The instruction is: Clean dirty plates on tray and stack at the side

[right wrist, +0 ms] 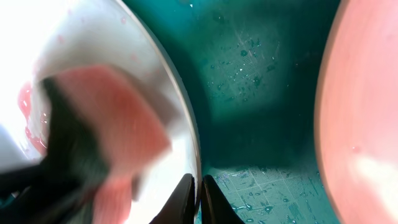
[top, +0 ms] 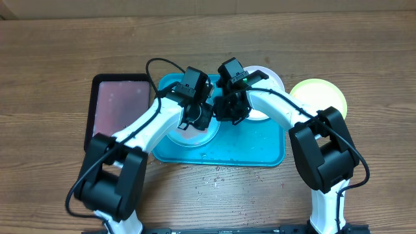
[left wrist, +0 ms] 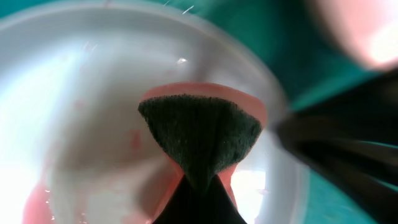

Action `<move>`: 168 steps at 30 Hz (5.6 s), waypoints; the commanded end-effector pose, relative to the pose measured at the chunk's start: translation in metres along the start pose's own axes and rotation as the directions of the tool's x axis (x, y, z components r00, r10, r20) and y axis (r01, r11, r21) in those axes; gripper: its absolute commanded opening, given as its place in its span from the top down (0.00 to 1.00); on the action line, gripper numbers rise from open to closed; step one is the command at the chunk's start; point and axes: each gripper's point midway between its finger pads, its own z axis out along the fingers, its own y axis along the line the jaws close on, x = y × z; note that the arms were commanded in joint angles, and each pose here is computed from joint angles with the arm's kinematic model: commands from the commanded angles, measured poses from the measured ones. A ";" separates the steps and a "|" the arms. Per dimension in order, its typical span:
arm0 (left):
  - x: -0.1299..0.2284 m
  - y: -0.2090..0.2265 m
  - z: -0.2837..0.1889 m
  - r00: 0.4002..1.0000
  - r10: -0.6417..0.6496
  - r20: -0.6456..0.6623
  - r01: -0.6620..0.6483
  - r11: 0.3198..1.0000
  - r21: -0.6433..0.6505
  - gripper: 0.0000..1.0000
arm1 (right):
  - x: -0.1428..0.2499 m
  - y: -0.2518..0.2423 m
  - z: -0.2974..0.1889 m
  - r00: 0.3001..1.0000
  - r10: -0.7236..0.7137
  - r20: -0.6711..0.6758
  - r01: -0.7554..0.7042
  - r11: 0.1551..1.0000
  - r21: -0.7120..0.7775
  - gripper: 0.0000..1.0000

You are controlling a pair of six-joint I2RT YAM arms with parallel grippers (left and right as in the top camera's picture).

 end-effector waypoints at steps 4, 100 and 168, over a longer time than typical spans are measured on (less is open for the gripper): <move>-0.005 0.051 -0.001 0.992 -0.124 0.031 0.128 0.972 -0.197 0.96 | -0.005 0.011 -0.015 0.999 -0.018 0.034 0.019 1.000 -0.020 0.93; 0.031 0.216 -0.046 0.939 -0.344 0.021 0.335 0.898 -0.284 0.96 | -0.042 0.009 -0.113 0.924 -0.158 0.348 0.064 0.962 0.266 0.96; 0.031 0.224 -0.073 0.906 -0.415 0.080 0.414 0.837 -0.357 0.24 | -0.041 0.045 -0.159 0.732 -0.435 0.524 -0.044 0.737 0.674 0.96</move>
